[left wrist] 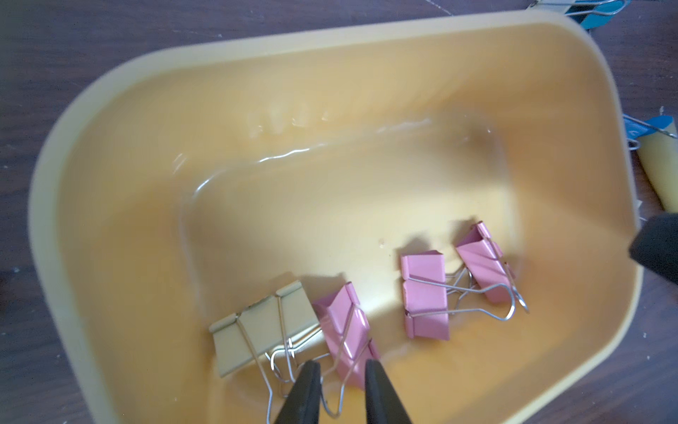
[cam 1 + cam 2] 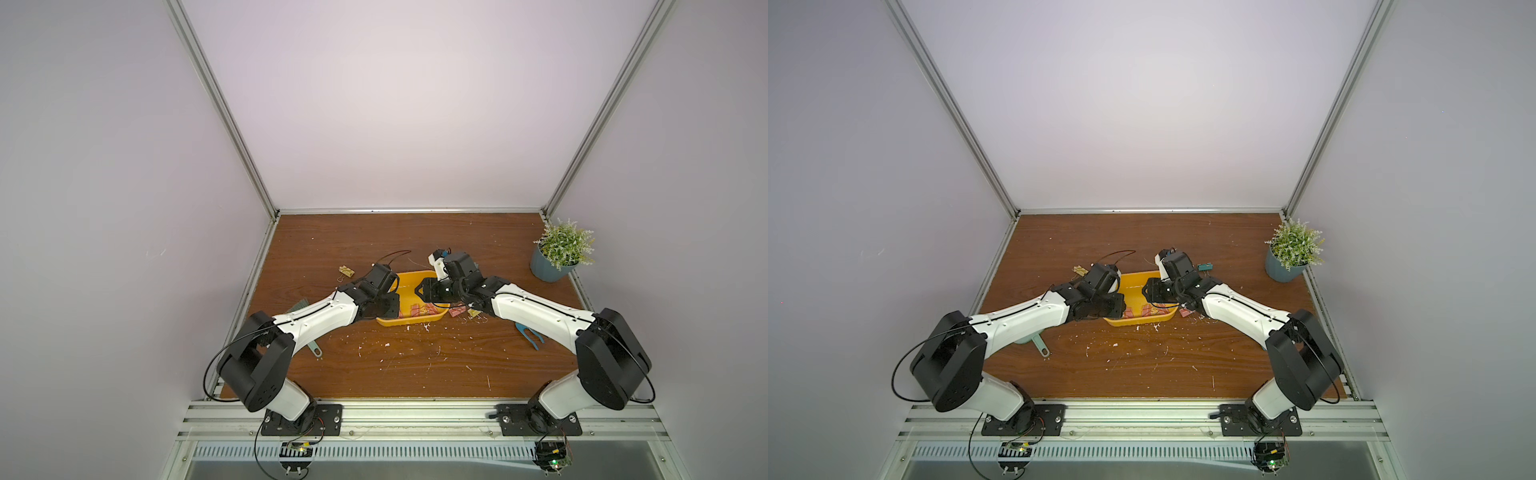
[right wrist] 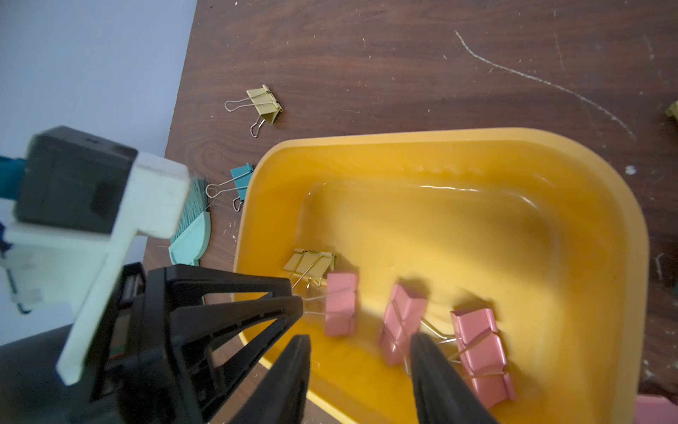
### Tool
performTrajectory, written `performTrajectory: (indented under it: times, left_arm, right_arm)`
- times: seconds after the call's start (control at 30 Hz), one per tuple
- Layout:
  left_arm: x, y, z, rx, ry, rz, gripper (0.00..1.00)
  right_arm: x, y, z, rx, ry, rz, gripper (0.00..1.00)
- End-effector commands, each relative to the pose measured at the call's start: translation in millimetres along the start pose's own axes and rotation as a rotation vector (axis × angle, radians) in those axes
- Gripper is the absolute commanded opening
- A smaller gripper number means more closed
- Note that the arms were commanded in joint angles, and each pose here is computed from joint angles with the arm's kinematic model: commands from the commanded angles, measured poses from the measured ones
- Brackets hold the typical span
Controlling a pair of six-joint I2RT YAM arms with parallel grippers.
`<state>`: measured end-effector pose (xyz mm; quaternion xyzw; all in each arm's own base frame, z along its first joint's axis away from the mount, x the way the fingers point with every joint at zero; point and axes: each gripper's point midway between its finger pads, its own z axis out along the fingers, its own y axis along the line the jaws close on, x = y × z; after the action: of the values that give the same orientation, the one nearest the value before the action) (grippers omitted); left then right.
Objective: Take out the binder clips from the storage box
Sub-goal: Pick up the binder clip from the storage box.
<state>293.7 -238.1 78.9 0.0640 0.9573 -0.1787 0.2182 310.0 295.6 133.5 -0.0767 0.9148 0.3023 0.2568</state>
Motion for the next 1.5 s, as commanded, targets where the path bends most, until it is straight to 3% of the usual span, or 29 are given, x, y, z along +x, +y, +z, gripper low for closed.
performTrajectory:
  times: [0.0,0.4,0.87,1.47]
  left_arm:
    - [1.1,-2.6,0.9,-0.007,0.025,0.026,0.25]
    - [-2.5,4.6,-2.8,-0.051,0.006,0.029,0.27]
    - [5.2,-5.2,11.0,0.002,0.066,0.032,0.22]
    - [-9.7,-37.8,13.3,0.166,0.022,-0.009,0.03]
  right_arm:
    - [-9.3,10.1,-3.6,-0.029,-0.014,0.003,0.5]
    - [-5.5,8.0,0.4,-0.03,-0.001,0.005,0.5]
    - [-4.0,5.1,1.1,-0.015,0.003,0.006,0.5]
    - [-8.9,-5.5,-7.4,0.047,-0.031,0.027,0.49]
